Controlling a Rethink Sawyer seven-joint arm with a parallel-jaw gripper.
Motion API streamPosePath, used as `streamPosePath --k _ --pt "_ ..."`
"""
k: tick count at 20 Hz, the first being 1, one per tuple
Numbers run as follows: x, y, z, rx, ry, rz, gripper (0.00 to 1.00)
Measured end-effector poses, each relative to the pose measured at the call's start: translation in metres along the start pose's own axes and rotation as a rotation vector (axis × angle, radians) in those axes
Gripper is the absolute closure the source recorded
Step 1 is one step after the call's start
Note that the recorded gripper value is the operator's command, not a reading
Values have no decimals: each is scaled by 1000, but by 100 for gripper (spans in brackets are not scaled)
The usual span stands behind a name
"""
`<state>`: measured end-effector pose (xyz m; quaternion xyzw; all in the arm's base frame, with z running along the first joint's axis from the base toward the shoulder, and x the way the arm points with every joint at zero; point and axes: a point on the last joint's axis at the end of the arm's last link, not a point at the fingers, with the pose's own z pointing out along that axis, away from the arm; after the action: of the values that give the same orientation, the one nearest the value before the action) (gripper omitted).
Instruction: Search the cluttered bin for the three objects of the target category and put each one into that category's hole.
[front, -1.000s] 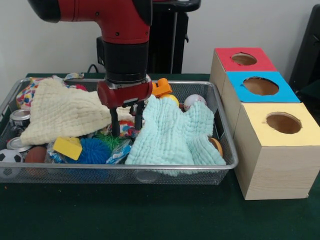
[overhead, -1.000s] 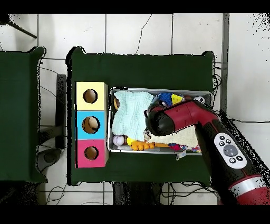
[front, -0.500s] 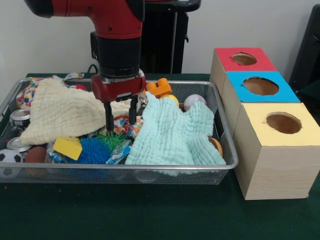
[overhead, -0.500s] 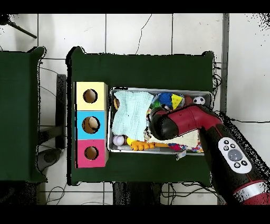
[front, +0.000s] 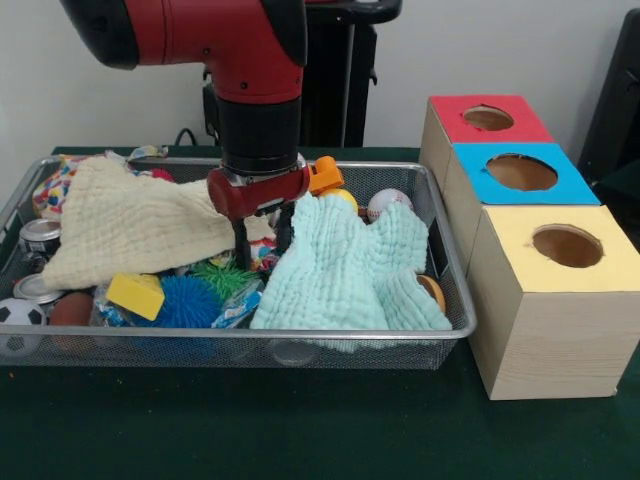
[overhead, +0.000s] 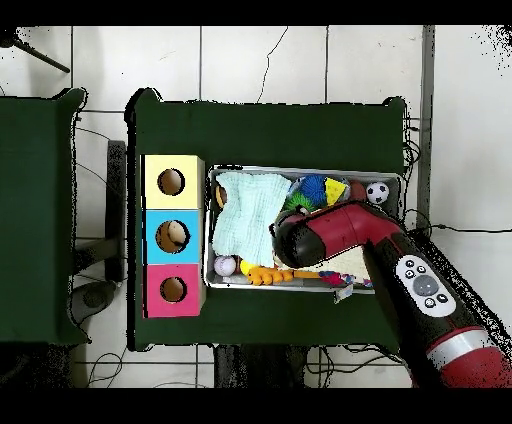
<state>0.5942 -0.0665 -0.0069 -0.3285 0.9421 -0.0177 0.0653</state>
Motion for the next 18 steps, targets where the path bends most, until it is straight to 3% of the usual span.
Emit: streamPosePath --k 5,6,12,18 --pt "0 18 13 -19 12 -31 0" --pt "2 18 17 -27 0 -21 100" --pt "8 13 17 -47 -5 26 100" --pt "19 -10 -3 -96 -18 154 100"
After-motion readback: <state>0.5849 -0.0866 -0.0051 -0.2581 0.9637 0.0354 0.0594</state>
